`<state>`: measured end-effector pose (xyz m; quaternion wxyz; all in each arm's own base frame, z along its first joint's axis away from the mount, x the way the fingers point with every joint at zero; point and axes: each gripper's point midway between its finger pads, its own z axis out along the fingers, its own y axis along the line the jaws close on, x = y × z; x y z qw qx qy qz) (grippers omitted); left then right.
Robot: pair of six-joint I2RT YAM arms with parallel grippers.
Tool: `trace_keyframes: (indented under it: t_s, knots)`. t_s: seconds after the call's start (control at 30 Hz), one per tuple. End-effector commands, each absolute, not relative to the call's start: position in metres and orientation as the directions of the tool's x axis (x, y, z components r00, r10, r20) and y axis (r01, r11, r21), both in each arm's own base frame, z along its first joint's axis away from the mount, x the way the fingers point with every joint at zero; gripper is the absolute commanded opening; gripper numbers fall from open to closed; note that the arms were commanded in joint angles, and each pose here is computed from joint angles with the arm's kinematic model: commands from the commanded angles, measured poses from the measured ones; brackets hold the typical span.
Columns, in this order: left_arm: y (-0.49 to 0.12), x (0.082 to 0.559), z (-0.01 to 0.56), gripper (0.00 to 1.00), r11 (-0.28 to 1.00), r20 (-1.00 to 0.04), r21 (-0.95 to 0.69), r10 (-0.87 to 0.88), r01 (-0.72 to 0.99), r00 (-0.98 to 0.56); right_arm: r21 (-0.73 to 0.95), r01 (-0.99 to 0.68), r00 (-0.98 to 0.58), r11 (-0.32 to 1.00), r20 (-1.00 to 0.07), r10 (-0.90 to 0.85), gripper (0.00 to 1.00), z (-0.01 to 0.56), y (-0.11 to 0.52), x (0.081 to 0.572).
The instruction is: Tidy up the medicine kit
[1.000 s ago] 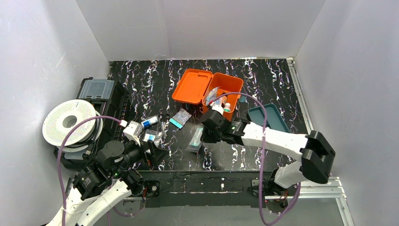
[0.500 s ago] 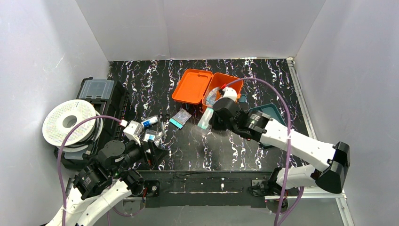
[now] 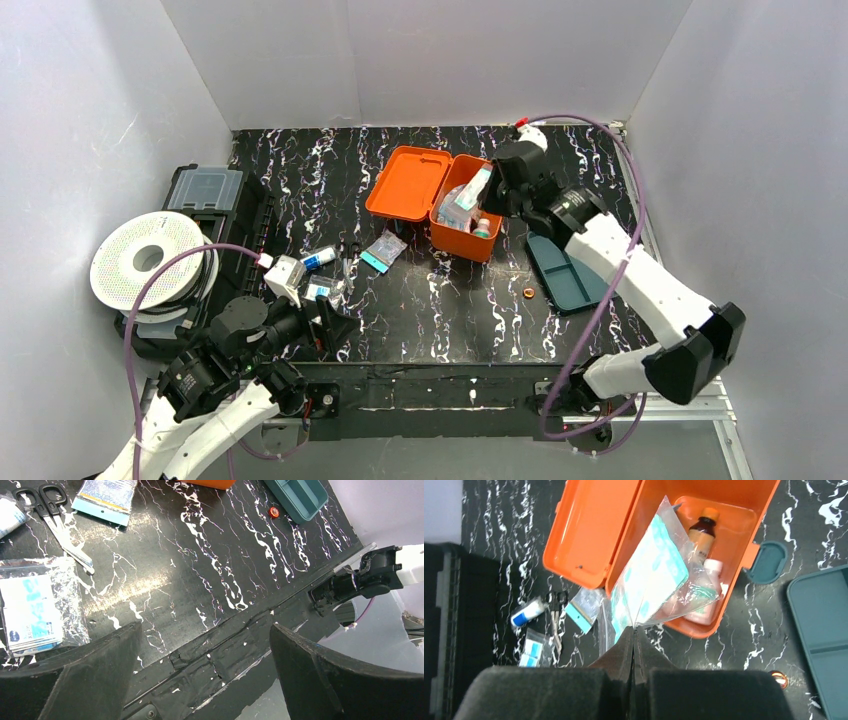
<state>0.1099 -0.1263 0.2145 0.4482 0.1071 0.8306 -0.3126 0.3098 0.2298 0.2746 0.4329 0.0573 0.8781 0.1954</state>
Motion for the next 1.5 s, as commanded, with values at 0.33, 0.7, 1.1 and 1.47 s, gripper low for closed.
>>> trace_keyframes:
  t_s: [0.33, 0.7, 1.1, 1.47]
  knots:
    - [-0.126, 0.111, 0.212, 1.0, 0.789, -0.809, -0.414, -0.091, 0.453, -0.58, 0.389, -0.098, -0.691, 0.916, -0.689, 0.219, 0.01, 0.236, 0.218, 0.402]
    - [-0.127, 0.112, 0.211, 0.99, 0.79, -0.807, -0.412, -0.087, 0.453, -0.584, 0.384, 0.004, -0.749, 0.923, -0.611, 0.258, 0.03, 0.18, 0.189, 0.437]
    - [-0.127, 0.111, 0.212, 0.99, 0.786, -0.809, -0.414, -0.087, 0.459, -0.581, 0.423, -0.016, -0.744, 0.906, -0.61, 0.272, 0.5, 0.196, 0.187, 0.431]
    - [-0.127, 0.11, 0.214, 1.0, 0.78, -0.814, -0.418, -0.094, 0.465, -0.573, 0.452, -0.179, -0.695, 0.874, -0.687, 0.213, 0.55, 0.269, 0.226, 0.392]
